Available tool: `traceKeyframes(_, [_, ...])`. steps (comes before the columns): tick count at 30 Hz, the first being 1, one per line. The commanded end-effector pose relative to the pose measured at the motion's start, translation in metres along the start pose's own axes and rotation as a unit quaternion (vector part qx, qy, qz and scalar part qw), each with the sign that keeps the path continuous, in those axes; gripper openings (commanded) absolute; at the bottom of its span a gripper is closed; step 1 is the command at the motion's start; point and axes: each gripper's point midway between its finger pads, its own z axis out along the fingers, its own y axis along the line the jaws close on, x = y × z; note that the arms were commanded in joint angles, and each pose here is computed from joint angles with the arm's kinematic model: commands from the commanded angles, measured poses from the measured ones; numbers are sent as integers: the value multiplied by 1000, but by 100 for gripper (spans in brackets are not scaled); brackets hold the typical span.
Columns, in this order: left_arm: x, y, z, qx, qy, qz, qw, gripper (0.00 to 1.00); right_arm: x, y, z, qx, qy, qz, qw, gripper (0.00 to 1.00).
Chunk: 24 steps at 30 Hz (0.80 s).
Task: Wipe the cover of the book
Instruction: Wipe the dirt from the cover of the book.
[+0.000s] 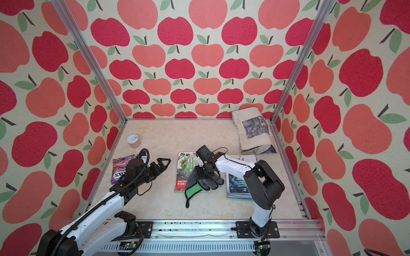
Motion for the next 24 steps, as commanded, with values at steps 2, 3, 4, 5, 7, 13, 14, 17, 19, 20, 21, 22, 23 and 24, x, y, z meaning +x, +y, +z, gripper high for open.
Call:
traceKeyframes(2, [-7, -14, -3, 20, -14, 17, 1000, 99, 2, -32, 15, 48, 42, 26, 998, 4])
traceKeyframes(3, [-7, -11, -2, 18, -14, 12, 1000, 99, -8, -35, 14, 53, 38, 26, 998, 4])
traceKeyframes(4, [-7, -12, 0, 18, -13, 12, 1000, 99, -20, -38, 13, 55, 29, 27, 998, 4])
traceKeyframes(5, [-8, -13, 3, 18, -8, 14, 1000, 99, -28, -40, 13, 54, 22, 28, 998, 4])
traceKeyframes(7, [-9, -22, 8, 21, 10, 21, 1000, 99, -46, -44, 13, 52, 4, 32, 998, 4])
traceKeyframes(13, [3, -38, 20, 30, 32, 31, 999, 99, -87, -43, 20, 47, 1, 21, 999, 4])
traceKeyframes(14, [5, -37, 20, 29, 30, 30, 999, 99, -92, -40, 20, 48, 3, 14, 999, 4])
traceKeyframes(17, [11, -30, 20, 26, 21, 20, 999, 99, -108, -34, 22, 60, 6, -9, 998, 4])
traceKeyframes(19, [12, -29, 21, 21, 26, 16, 999, 99, -118, -27, 26, 54, 3, -14, 998, 4])
traceKeyframes(20, [11, -31, 21, 19, 28, 17, 999, 99, -122, -24, 28, 50, 0, -14, 999, 4])
traceKeyframes(21, [11, -33, 22, 17, 32, 18, 999, 99, -126, -19, 29, 43, -3, -14, 999, 4])
traceKeyframes(22, [11, -36, 22, 19, 35, 22, 999, 99, -128, -14, 32, 37, -7, -15, 999, 4])
traceKeyframes(23, [11, -37, 22, 18, 35, 24, 999, 99, -130, -9, 33, 31, -10, -16, 999, 4])
traceKeyframes(24, [11, -36, 22, 17, 34, 24, 999, 99, -132, -2, 35, 24, -13, -18, 999, 4])
